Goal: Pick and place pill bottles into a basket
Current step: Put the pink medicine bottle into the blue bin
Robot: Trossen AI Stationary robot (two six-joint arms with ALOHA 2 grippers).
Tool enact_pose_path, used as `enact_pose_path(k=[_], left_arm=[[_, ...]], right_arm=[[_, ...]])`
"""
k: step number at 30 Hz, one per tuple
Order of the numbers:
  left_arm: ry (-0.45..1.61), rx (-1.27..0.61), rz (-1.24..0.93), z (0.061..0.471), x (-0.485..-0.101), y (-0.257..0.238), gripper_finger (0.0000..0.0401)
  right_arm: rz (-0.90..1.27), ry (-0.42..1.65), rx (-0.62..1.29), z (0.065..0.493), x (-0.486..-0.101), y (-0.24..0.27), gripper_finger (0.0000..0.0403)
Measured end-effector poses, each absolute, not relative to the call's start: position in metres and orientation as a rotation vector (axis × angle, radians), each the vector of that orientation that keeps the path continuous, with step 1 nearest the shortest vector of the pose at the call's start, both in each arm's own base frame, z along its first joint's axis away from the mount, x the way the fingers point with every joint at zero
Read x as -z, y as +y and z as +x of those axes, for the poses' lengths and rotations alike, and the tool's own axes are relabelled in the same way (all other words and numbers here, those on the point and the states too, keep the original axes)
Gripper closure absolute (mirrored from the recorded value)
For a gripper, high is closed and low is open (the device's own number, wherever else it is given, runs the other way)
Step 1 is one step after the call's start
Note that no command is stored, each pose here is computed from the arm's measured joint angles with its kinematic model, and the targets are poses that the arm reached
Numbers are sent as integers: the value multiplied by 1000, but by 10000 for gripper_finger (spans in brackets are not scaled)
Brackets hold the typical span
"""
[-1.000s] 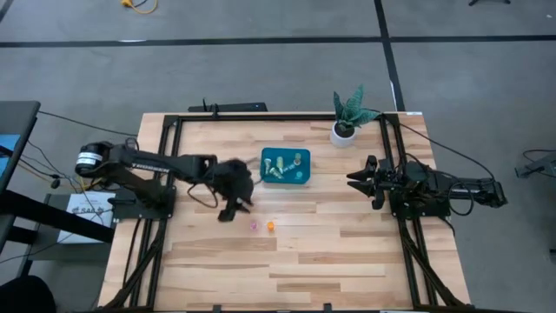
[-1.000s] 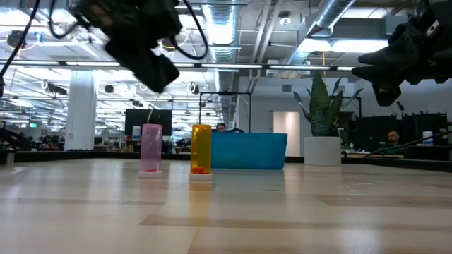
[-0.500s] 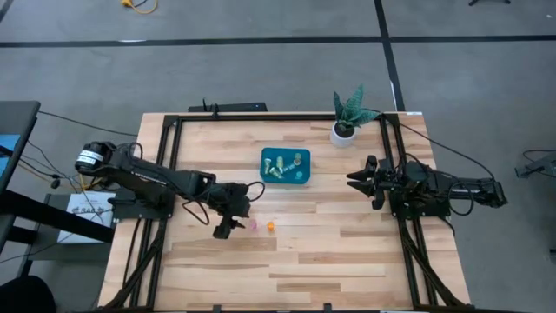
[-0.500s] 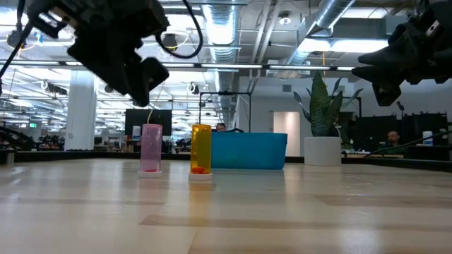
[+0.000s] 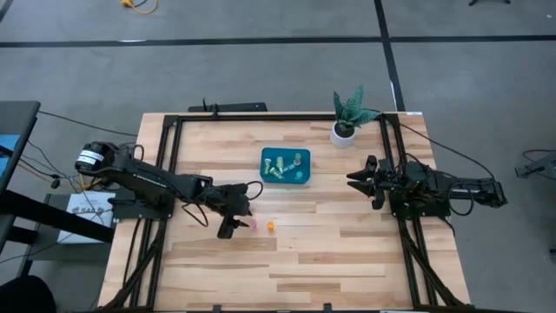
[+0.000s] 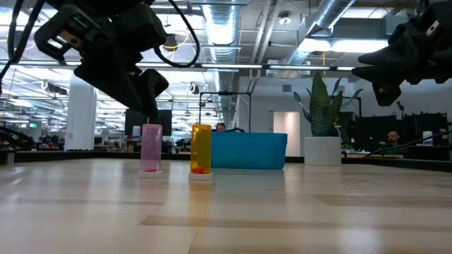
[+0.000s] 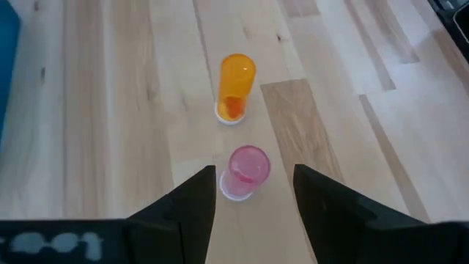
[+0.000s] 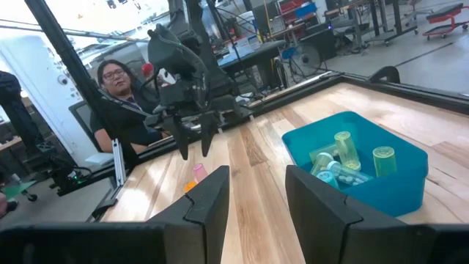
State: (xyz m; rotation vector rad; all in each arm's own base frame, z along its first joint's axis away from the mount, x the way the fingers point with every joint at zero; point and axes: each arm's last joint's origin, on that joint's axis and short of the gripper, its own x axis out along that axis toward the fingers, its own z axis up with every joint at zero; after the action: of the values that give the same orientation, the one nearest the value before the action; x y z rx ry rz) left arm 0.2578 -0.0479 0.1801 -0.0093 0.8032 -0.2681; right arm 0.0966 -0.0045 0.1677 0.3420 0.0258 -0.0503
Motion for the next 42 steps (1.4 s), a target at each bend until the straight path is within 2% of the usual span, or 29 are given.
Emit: enact_pose_path(k=[10, 17, 21, 26, 28, 35, 38, 42], left_arm=[[827, 287, -9, 273, -156, -51, 229], [800, 267, 0, 278, -153, -51, 234], [794, 250, 16, 278, -154, -50, 259], [801, 236, -9, 278, -154, -49, 314], [802, 226, -22, 278, -154, -48, 321], [832, 135, 21, 294, -190, -37, 313], [768, 67, 36, 303, -213, -23, 299], [638, -27, 17, 319, -247, 9, 310]], right_arm=[[342, 26, 51, 97, -168, -5, 274], [342, 26, 50, 97, -168, -4, 274], [342, 25, 50, 97, -168, -4, 274], [342, 26, 51, 97, -168, -5, 274], [342, 26, 51, 97, -168, -5, 274], [342, 26, 50, 97, -168, -4, 274], [342, 26, 51, 97, -168, -5, 274], [342, 26, 50, 97, -168, -5, 274]])
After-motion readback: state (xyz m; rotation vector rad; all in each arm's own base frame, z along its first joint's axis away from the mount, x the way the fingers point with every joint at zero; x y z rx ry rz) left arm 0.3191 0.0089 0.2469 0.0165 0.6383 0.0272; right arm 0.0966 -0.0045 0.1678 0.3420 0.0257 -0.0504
